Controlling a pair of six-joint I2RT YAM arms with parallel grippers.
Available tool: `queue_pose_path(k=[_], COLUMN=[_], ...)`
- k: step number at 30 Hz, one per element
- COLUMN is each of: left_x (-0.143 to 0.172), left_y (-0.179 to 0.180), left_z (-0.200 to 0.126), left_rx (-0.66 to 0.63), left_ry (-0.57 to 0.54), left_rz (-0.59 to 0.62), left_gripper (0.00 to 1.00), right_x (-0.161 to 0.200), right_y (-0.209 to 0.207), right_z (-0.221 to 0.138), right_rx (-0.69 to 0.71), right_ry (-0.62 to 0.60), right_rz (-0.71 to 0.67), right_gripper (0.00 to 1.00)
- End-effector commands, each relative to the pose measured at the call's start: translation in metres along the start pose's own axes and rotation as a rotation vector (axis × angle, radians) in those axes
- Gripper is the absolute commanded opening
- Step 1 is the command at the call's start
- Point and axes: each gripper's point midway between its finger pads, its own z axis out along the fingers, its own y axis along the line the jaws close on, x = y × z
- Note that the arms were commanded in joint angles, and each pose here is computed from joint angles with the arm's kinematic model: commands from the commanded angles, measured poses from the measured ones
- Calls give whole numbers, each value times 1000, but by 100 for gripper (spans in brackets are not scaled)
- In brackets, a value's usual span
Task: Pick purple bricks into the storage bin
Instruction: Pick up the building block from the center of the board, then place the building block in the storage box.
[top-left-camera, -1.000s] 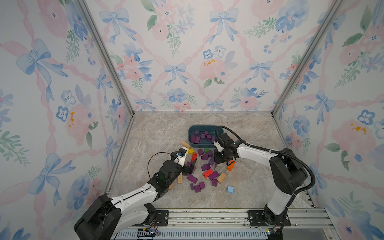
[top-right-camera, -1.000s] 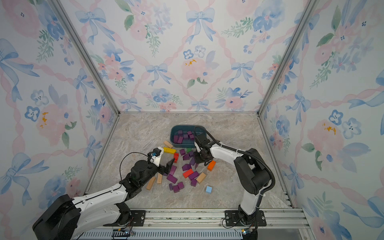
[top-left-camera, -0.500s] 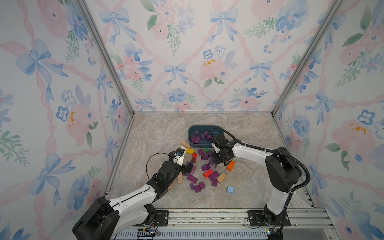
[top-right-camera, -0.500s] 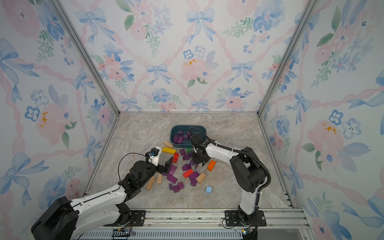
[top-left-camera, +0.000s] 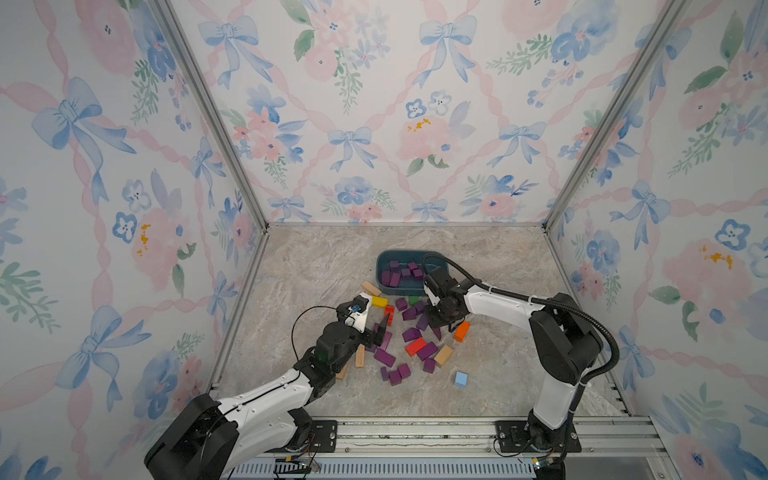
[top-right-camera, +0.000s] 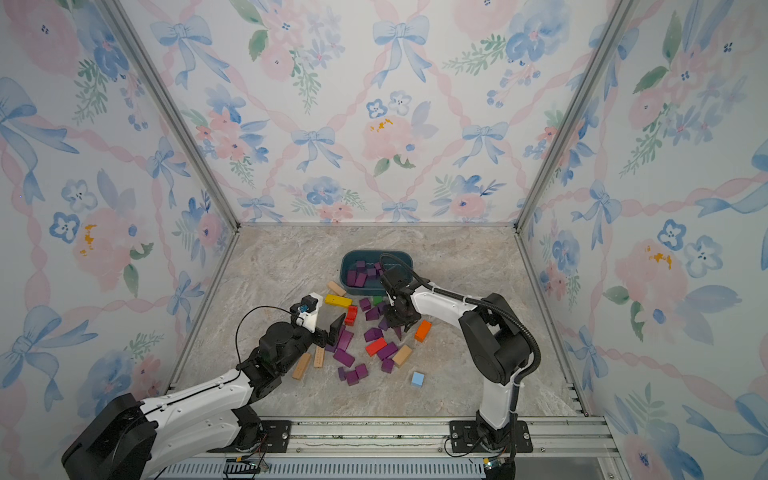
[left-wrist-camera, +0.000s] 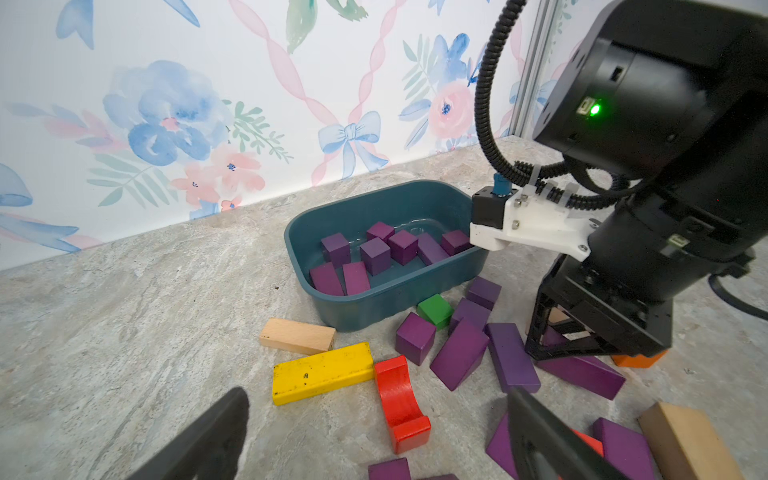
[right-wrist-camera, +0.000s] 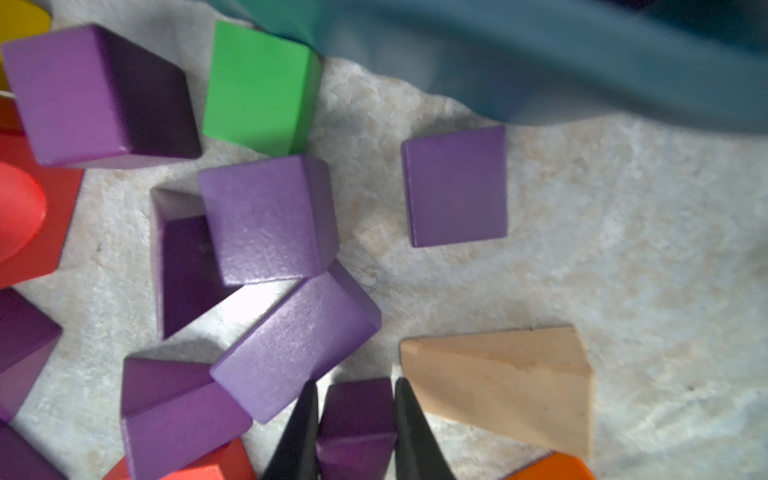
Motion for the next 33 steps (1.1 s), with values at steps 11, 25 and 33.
queue_pose_path(k=[11, 25, 33], left_x=[1, 2, 5], left_y=[2, 4, 6], left_z=[-2, -2, -1], left_rx=[-18, -28, -40], left_ry=[-12, -6, 0], left_rz=[-3, 5, 11], left_gripper=[98, 98, 98], right_x=[-42, -159, -188], right_y=[-1, -51, -73], right_z=[-64, -81, -58], right_rx=[-54, -103, -93], right_ry=[-128, -318, -330], right_rz=[36, 189, 249], right_gripper=[18, 19, 25])
